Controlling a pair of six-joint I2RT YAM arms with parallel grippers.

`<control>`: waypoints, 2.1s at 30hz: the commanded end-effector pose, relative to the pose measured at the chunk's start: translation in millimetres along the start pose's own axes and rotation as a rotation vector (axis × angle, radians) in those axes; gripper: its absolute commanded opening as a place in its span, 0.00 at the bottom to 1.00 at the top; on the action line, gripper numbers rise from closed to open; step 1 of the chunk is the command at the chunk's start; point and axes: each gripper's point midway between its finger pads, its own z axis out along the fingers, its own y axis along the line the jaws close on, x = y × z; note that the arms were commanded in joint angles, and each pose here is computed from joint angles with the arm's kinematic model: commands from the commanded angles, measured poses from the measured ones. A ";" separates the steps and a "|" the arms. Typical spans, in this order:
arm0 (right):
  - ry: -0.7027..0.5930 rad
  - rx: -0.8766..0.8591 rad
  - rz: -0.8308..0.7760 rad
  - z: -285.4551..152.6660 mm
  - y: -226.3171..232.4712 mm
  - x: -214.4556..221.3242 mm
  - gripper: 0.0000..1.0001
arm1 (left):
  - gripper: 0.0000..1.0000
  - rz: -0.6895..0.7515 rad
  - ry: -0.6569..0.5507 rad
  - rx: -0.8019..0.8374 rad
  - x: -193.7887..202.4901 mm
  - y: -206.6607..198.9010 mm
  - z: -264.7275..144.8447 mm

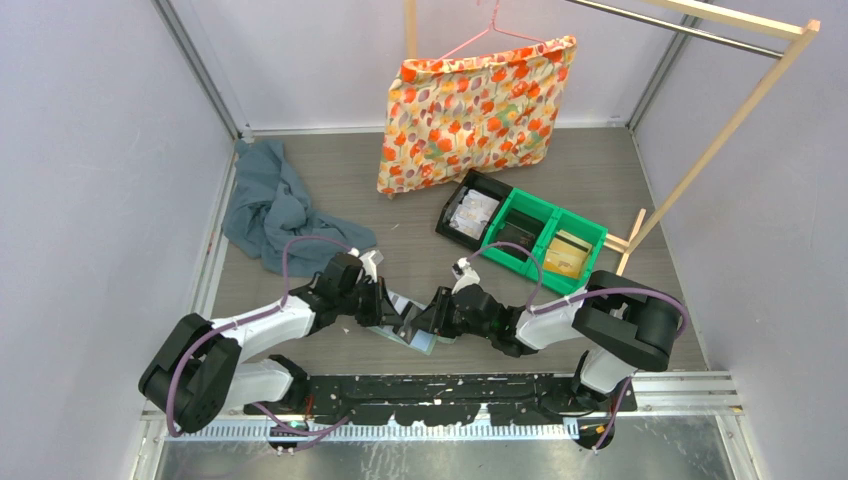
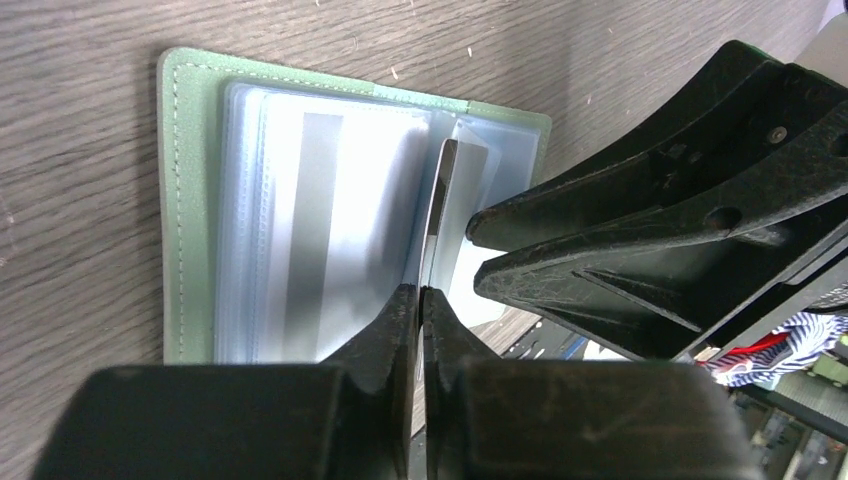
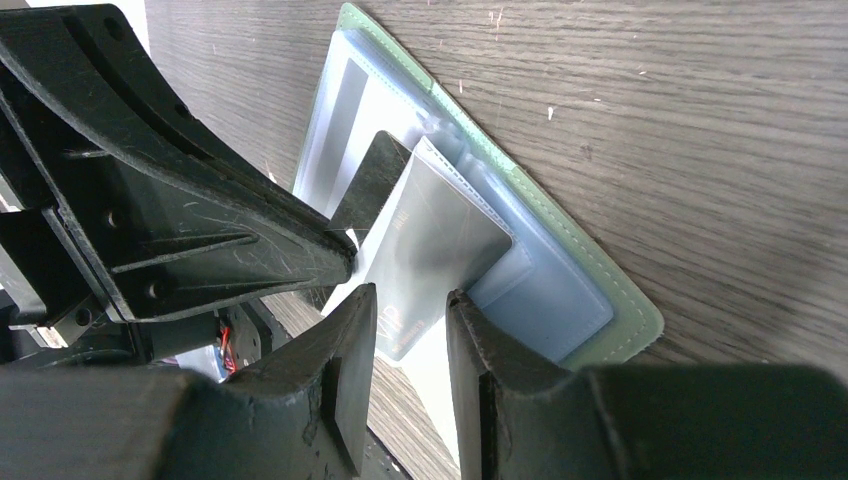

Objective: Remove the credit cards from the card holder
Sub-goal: Remove the credit card from the card holder, then place the credit card in the storage box.

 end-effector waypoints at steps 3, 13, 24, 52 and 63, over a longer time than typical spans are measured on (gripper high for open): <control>0.059 0.118 -0.034 -3.5 -40.5 16.3 0.38 | 0.01 0.042 -0.043 0.033 -14.2 -6.4 2.5; 0.081 0.156 -0.022 -7.6 -61.4 23.5 0.36 | 0.01 0.015 -0.116 0.015 -23.1 5.7 -9.1; 0.087 0.154 -0.015 -14.3 -62.0 25.3 0.35 | 0.01 -0.014 -0.179 -0.078 -33.1 23.8 -22.7; -0.148 -0.472 -0.003 -127.8 114.3 -75.3 0.86 | 0.01 -0.048 -0.168 0.533 -53.4 -148.8 -123.2; -0.095 -0.639 0.068 -122.2 134.2 -71.7 0.57 | 0.01 -0.083 -0.126 0.617 -52.7 -153.4 -114.8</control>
